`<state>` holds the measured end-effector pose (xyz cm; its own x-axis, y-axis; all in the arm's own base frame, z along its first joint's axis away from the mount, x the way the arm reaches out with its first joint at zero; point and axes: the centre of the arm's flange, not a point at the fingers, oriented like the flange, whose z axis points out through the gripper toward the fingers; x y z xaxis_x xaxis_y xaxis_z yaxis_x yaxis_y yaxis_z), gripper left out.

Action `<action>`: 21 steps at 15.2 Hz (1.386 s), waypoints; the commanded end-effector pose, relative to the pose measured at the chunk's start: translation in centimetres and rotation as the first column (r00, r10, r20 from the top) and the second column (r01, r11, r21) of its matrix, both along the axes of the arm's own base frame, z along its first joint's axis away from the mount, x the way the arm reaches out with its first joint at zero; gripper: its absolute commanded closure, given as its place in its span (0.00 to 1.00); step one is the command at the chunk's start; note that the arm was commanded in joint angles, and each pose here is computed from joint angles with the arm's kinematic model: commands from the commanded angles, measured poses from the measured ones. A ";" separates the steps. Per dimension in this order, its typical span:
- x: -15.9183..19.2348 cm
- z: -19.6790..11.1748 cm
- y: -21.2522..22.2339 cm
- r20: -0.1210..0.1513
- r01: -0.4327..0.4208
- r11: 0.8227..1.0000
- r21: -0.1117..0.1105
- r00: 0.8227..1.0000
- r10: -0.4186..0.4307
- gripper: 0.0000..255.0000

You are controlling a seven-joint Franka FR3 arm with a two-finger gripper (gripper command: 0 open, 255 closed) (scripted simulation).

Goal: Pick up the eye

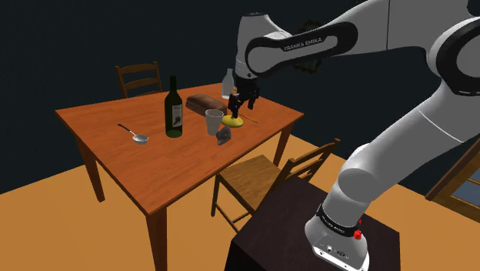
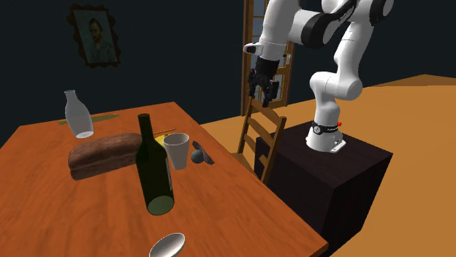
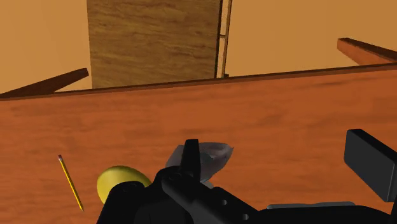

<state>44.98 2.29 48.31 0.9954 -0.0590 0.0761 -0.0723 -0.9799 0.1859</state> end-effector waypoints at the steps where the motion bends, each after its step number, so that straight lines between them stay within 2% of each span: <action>1: 2.1 -1.7 -0.3 -0.005 0.045 0.999 -0.013 0.999 -0.045 0.00; 6: 7.3 -6.2 -1.8 -0.017 0.152 0.987 -0.046 0.988 -0.152 0.00; 11: 12.1 -10.7 -3.9 -0.025 0.256 0.963 -0.080 0.966 -0.258 0.00; 16: 16.7 -15.2 -6.7 -0.029 0.356 0.927 -0.114 0.932 -0.361 0.00; 21: 20.8 -19.6 -10.0 -0.030 0.451 0.880 -0.149 0.887 -0.460 0.00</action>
